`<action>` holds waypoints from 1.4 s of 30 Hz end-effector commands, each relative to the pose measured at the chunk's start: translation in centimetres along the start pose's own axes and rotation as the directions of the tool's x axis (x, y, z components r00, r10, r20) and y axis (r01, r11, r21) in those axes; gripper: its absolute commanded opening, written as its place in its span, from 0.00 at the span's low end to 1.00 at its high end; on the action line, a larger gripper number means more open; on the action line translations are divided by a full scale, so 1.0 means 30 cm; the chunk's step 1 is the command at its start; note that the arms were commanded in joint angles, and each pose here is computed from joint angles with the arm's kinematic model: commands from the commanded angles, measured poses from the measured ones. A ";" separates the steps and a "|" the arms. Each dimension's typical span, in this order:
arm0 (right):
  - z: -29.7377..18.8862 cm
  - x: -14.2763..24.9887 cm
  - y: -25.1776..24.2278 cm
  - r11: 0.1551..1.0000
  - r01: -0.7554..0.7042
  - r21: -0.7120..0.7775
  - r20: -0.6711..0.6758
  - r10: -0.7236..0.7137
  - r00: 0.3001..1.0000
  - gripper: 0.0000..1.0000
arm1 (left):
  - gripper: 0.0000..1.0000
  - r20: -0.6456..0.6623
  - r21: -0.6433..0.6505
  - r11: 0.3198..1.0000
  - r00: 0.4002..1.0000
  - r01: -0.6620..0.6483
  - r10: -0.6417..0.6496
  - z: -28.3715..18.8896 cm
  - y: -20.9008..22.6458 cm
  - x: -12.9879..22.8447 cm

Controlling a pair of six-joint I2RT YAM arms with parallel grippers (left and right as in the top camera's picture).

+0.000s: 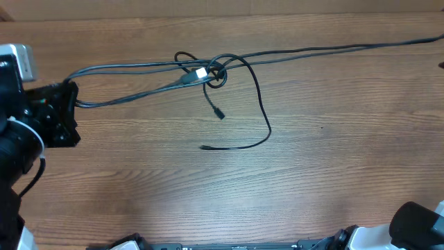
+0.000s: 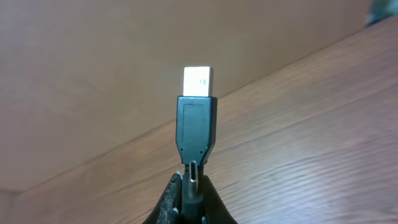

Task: Untangle cables

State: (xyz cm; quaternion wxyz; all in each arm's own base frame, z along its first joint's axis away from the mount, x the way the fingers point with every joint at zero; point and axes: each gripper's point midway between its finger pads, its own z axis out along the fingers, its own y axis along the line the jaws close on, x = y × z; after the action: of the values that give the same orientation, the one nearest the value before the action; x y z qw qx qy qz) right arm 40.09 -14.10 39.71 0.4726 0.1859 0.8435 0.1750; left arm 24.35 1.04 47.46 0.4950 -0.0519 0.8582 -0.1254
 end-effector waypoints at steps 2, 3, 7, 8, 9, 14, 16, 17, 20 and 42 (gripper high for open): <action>0.102 0.077 0.060 0.999 0.035 0.006 -0.086 -0.034 0.996 0.04 | 0.04 0.003 0.017 0.999 0.999 0.044 -0.044 0.056 0.042 -0.045; 0.115 0.097 0.093 0.999 0.046 -0.008 -0.105 -0.047 0.993 0.04 | 0.04 -0.004 0.066 0.997 0.999 0.032 -0.032 0.067 0.019 -0.047; 0.186 0.258 0.341 0.979 0.156 -0.129 -0.224 -0.182 0.957 0.04 | 0.04 -0.045 0.180 0.984 0.999 0.008 0.000 0.126 -0.045 -0.045; 0.195 0.295 0.393 0.972 0.177 -0.152 -0.245 -0.211 0.946 0.04 | 0.04 -0.057 0.203 0.979 0.998 -0.001 0.012 0.139 -0.066 -0.041; 0.199 0.325 0.434 0.966 0.193 -0.172 -0.260 -0.234 0.937 0.04 | 0.04 -0.063 0.221 0.975 0.998 -0.012 0.026 0.146 -0.084 -0.037; 0.219 0.516 0.610 0.927 0.301 -0.224 -0.352 -0.365 0.862 0.04 | 0.04 -0.119 0.352 0.930 0.980 -0.106 0.157 0.213 -0.243 0.015; 0.234 0.577 0.620 0.920 0.334 -0.205 -0.398 -0.390 0.831 0.04 | 0.04 -0.156 0.364 0.922 0.967 -0.134 0.202 0.263 -0.286 0.046; 0.239 0.601 0.620 0.918 0.346 -0.195 -0.417 -0.397 0.817 0.04 | 0.04 -0.172 0.364 0.920 0.960 -0.145 0.220 0.285 -0.300 0.059; 0.258 0.637 0.620 0.913 0.363 -0.186 -0.446 -0.408 0.797 0.04 | 0.04 -0.256 0.372 0.914 0.928 -0.162 0.269 0.393 -0.363 0.124; 0.266 0.630 0.607 0.912 0.378 -0.158 -0.441 -0.407 0.800 1.00 | 1.00 -0.588 0.013 0.984 0.794 -0.179 0.152 1.005 -0.291 0.426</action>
State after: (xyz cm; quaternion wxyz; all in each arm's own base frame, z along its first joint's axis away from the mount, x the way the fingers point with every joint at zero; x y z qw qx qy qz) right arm 40.74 11.72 30.34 0.2865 -0.0547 0.9460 0.1417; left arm 43.10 -16.21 22.63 0.1852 0.0794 0.9769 -0.0712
